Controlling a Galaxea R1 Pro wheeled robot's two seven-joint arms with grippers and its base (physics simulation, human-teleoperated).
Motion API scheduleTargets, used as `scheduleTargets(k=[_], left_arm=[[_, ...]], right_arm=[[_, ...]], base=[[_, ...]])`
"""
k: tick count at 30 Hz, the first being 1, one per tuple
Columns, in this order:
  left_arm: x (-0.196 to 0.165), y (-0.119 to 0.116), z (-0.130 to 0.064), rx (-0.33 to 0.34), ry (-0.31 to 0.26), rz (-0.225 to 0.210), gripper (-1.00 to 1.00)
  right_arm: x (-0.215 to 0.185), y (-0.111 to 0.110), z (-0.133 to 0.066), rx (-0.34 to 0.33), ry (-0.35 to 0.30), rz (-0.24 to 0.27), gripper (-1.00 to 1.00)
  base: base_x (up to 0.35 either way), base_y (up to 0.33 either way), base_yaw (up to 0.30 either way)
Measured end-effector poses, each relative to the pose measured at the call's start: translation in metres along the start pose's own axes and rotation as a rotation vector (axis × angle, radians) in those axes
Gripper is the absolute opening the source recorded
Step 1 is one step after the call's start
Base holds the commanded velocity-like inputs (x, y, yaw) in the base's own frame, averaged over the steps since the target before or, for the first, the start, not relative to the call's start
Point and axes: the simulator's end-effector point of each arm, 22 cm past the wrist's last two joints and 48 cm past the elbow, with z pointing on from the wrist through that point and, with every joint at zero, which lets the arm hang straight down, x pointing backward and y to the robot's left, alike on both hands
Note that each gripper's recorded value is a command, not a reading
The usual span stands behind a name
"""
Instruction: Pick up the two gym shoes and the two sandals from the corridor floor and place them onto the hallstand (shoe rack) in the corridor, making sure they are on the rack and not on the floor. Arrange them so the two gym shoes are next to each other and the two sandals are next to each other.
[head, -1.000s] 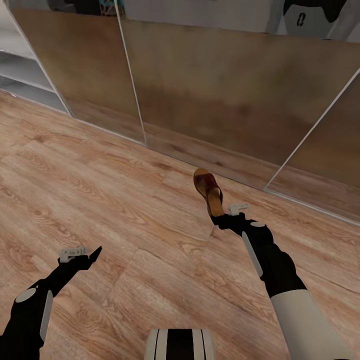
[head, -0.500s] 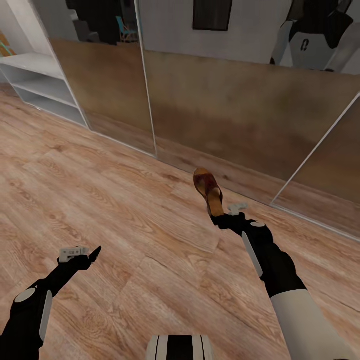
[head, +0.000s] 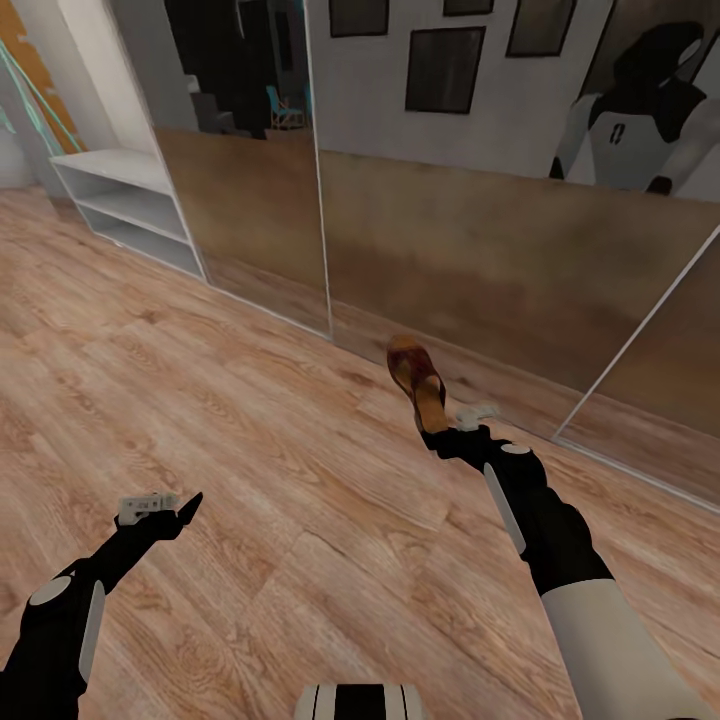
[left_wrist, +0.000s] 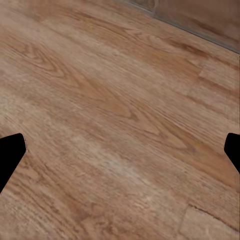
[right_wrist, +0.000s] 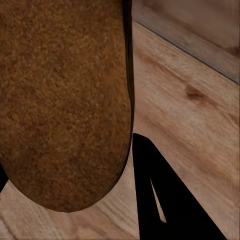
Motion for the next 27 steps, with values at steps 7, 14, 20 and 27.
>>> scheduleTargets(k=[7, 14, 20, 27], left_arm=[[-0.022, -0.003, -0.007, 0.004, -0.039, 0.004, 1.00], [-0.030, -0.004, -0.009, 0.006, -0.054, 0.006, 1.00], [-0.046, -0.007, -0.015, 0.010, -0.083, 0.008, 1.00], [-0.068, -0.009, -0.024, 0.013, -0.122, 0.011, 1.00]], right_arm=[[-0.023, 0.001, -0.016, 0.004, -0.039, -0.007, -1.00], [-0.031, 0.001, -0.021, 0.005, -0.053, -0.011, -1.00], [-0.048, 0.002, -0.034, 0.008, -0.082, -0.016, -1.00], [-0.070, 0.003, -0.051, 0.011, -0.121, -0.023, -1.00]], base=[[0.000, 0.000, 0.121], [0.000, 0.000, 0.117], [0.000, 0.000, 0.110], [0.000, 0.000, 0.101]])
